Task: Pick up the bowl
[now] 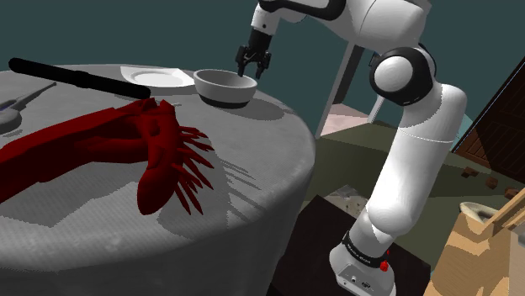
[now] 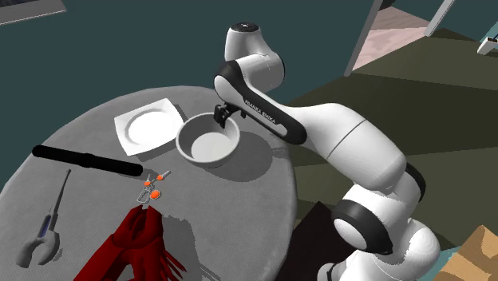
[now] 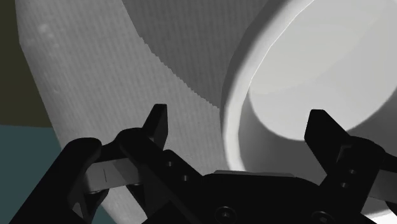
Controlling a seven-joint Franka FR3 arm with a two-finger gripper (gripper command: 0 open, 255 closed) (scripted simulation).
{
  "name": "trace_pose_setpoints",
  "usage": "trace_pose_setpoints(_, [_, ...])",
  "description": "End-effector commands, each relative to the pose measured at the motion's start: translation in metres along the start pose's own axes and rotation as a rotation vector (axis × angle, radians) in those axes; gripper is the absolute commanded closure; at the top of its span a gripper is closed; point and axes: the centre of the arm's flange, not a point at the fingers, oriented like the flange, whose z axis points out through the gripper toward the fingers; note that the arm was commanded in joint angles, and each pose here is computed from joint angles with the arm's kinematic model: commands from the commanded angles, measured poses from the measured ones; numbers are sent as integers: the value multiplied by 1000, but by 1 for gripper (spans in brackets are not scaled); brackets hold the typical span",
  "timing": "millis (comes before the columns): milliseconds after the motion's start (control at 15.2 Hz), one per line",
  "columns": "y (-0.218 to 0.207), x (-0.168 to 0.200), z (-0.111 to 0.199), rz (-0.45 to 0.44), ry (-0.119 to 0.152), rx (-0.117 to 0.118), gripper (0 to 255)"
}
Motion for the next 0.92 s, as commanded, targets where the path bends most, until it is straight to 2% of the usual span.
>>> trace_pose_setpoints(0, [1, -1, 9, 0, 0, 0, 0])
trace_pose_setpoints(198, [2, -1, 17, 0, 0, 0, 0])
trace_pose_setpoints(264, [2, -1, 18, 0, 0, 0, 255])
trace_pose_setpoints(858, [2, -1, 17, 0, 0, 0, 255])
